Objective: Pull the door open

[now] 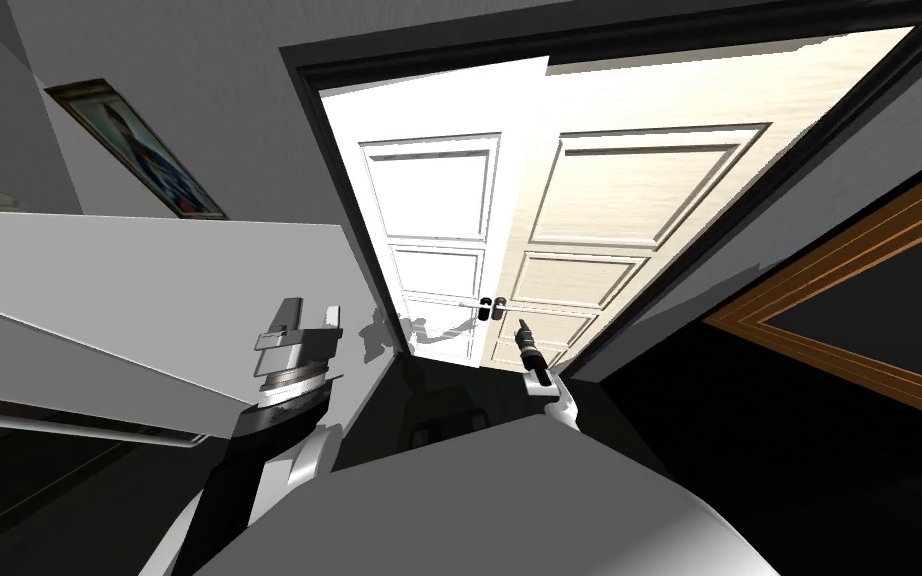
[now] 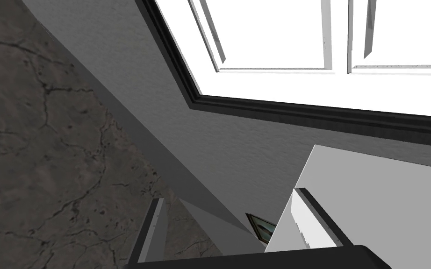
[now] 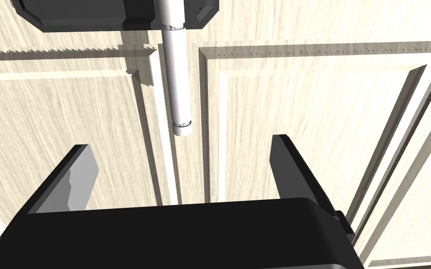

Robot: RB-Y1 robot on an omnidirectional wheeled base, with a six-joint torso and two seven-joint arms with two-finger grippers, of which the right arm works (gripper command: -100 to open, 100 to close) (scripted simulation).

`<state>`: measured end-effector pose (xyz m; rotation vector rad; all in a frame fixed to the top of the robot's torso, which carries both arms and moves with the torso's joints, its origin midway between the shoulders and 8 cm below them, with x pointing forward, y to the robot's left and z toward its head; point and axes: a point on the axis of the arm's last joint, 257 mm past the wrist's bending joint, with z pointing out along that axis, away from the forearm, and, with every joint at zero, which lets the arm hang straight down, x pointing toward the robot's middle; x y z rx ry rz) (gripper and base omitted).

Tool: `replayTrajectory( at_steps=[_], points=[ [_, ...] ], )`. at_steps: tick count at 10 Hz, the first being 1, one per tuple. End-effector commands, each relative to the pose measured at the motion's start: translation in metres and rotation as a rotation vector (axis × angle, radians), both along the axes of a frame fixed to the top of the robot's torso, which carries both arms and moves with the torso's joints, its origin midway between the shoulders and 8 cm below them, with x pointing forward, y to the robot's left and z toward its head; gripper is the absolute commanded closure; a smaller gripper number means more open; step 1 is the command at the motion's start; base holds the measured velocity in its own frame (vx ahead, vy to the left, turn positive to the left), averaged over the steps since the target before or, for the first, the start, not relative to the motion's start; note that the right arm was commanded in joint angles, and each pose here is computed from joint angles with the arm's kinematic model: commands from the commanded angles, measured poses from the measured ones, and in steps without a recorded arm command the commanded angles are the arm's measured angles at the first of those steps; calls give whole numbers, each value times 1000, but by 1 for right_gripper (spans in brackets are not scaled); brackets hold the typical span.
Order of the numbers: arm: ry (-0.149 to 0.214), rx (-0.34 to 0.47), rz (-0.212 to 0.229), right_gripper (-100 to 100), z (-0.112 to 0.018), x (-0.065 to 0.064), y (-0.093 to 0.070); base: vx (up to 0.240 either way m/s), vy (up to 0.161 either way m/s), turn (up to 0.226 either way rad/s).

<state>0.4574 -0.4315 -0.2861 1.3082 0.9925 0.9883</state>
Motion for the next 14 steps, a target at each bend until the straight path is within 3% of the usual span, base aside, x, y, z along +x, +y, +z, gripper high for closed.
replayTrajectory(
  at_steps=[1, 2, 3, 6, 7, 9, 11, 12, 13, 14],
  points=[
    [12, 20, -10, -100, -6, 0, -3, 188, -13, 34],
    [6, 12, -6, -100, -4, 1, -2, 78, -10, 10],
    [26, 7, -45, -100, -10, -13, -31, 64, -22, -12],
    [44, -3, -105, -100, -14, -34, -77, 130, -36, 34],
    [45, -3, -114, -100, -14, -37, -85, 164, -65, 67],
    [39, 0, -118, -100, -12, -37, -92, 193, -57, 80],
    [18, 13, -87, -100, -7, -24, -76, 218, -14, 183],
    [25, 10, -97, -100, -10, -29, -81, 103, 17, 35],
    [25, 10, -97, 100, -10, -29, -81, -13, -6, -30],
    [25, 10, -97, 100, -10, -29, -81, -32, -10, 0]
  ],
)
